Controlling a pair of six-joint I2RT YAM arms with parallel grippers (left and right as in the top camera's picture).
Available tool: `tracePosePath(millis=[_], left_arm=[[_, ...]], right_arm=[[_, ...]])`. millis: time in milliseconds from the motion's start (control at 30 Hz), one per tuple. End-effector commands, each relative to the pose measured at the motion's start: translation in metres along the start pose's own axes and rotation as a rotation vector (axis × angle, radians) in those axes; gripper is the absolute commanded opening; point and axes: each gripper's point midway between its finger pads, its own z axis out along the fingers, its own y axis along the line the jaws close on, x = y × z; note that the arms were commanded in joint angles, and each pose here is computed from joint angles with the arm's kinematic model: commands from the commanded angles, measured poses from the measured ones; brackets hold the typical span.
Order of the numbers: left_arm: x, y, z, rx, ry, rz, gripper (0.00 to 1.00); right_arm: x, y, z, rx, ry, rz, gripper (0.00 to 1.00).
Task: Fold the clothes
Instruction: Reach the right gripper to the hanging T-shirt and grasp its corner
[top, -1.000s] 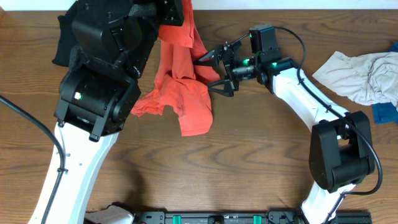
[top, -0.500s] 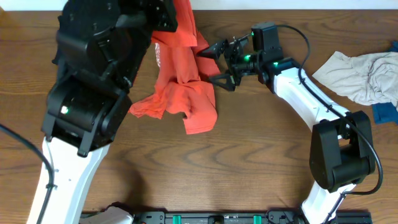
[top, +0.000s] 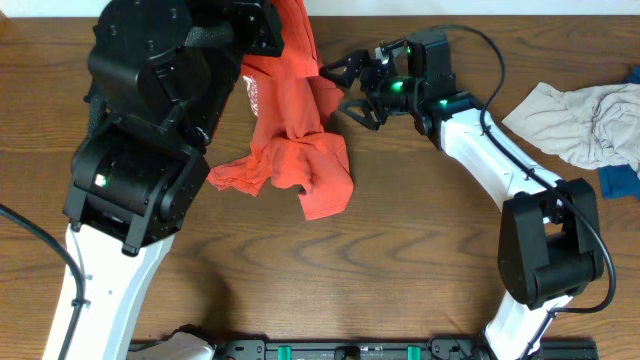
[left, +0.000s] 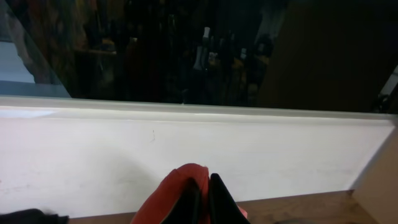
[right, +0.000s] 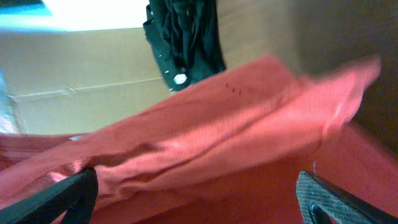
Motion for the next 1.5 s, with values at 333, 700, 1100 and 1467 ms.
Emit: tracePosePath(millis=[333, 700, 1100, 1467], left_arm=[[-0.012, 0.002, -0.011, -0.01, -0.02, 0.017, 0.06], [-0.012, 0.002, -0.011, -0.009, -0.02, 0.01, 0.06], [-0.011, 0.001, -0.011, -0.002, -0.018, 0.01, 0.06], [-0.007, 0.002, -0.011, -0.006, -0.001, 0.013, 0.06]], right_arm=[[-0.007, -0.062, -0.011, 0.286, 0.072, -1.063, 0.99], [0.032, -0.071, 0.001, 0.246, 0.236, -1.235, 0.92], [0.054, -0.083, 0.032, 0.256, 0.294, -1.277, 0.63], [0.029, -0.094, 0.023, 0.396, 0.219, -1.197, 0.01]])
